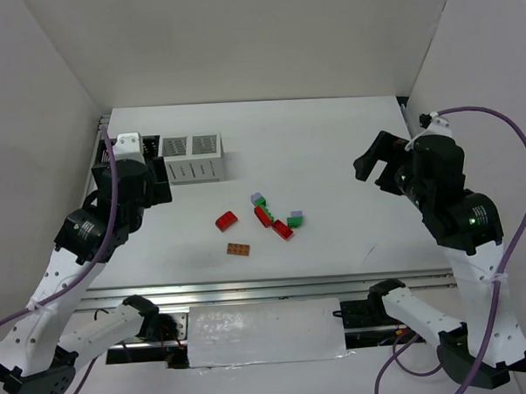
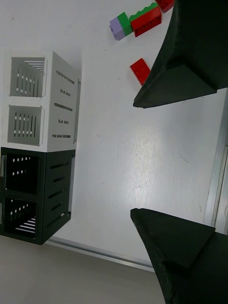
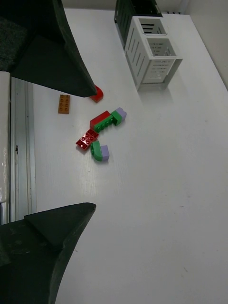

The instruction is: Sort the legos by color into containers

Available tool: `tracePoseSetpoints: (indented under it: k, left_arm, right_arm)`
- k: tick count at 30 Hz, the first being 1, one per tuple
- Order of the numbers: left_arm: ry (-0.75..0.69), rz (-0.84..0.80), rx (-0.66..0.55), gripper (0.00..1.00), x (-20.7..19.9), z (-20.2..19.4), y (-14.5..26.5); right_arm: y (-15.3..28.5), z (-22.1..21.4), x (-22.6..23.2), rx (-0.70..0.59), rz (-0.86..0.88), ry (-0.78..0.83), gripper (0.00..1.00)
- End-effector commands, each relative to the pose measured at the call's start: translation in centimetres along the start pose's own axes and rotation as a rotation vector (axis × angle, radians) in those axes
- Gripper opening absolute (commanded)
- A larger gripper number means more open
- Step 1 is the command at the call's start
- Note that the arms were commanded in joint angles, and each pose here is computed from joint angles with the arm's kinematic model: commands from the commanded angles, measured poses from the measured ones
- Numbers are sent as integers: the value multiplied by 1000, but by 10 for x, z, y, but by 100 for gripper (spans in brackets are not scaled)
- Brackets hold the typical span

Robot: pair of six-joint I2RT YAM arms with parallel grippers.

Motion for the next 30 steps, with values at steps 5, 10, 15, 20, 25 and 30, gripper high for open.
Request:
tracePoseSetpoints:
  k: [5, 10, 15, 20, 25, 30]
  left_arm:
    - [-48, -196, -51, 99, -28, -1, 4]
    - [-143, -448, -33, 100, -86, -17, -17]
    - [-182, -538, 97, 99, -134, -52, -60]
    - [-300, -675, 176, 92, -181, -94, -84]
    - [-355, -740, 264, 90, -203, -124, -102]
    - [-387, -717, 324, 88, -215, -135, -125]
  right_arm:
    - [4, -4, -5, -3, -2, -23, 100]
    - [2, -16, 0, 52, 47, -14, 100]
    - [2, -34, 3, 122, 116, 5, 100]
    - [7, -43, 4, 142, 169, 4, 100]
    - [6, -49, 4, 167, 186, 8, 100]
    - [5, -55, 3, 184, 201, 14, 100]
Point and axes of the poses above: each gripper's point midway between its finger pads, its own y axis back along the fingers, its own x axis along the line the jaws close on, z = x × y, the point moved 2 cm from there along y, back along the fingers, and after that the axes turned 15 degrees about -y, right-handed, at the moved point
